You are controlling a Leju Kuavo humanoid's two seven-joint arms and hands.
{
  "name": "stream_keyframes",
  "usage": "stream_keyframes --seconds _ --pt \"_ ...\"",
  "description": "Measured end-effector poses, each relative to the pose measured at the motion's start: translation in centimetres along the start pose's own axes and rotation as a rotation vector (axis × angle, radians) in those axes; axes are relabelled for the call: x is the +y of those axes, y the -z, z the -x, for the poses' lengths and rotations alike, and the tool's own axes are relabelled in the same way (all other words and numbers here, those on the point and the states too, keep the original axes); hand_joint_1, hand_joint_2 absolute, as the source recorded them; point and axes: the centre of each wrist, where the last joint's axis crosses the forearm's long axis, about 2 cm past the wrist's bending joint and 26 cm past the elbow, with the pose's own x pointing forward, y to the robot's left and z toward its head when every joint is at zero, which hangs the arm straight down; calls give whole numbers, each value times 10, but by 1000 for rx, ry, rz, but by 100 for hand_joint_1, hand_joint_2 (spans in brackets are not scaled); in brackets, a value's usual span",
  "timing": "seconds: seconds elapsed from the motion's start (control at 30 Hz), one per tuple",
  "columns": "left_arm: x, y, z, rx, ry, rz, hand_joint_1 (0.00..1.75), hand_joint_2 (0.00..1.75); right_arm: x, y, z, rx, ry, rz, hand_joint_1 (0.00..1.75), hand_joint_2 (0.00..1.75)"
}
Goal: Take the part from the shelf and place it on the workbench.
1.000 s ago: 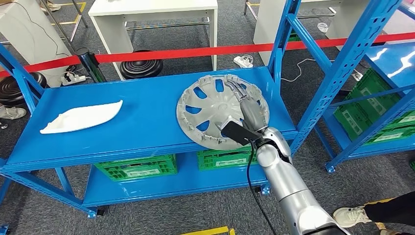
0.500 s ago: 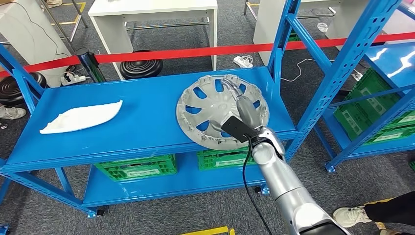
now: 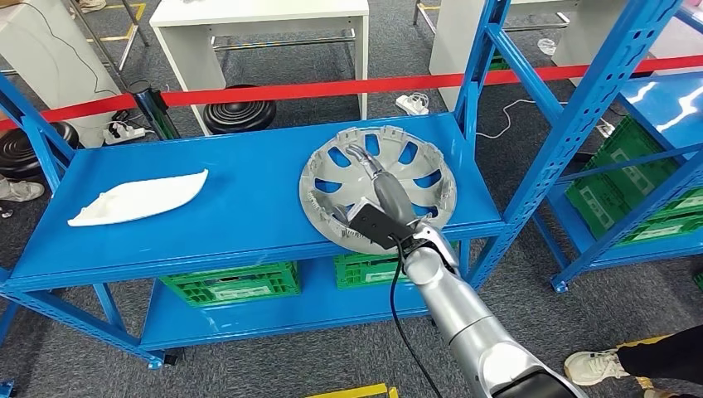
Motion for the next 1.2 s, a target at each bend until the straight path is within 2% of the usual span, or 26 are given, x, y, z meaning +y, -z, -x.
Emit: stream_keyframes --seconds 0.07,0.2,0.67,0.97,1.1,1.2 --pt "0 0 0 -2 -1 0 0 0 4 -1 1 7 -5 -11 0 0" --pt "0 0 1 -3 0 0 0 0 10 -3 3 33 -20 -40 0 175" --pt "3 -1 7 7 3 -13 0 0 27 -30 23 286 -223 -199 0 175" --pt "4 0 6 -1 6 -10 0 0 17 -49 36 334 -259 -212 0 175" --pt "4 1 4 -6 5 -9 0 0 16 -51 38 338 -266 -214 0 0" --pt "3 1 1 -8 3 -7 0 0 15 -51 38 343 -274 -218 0 131"
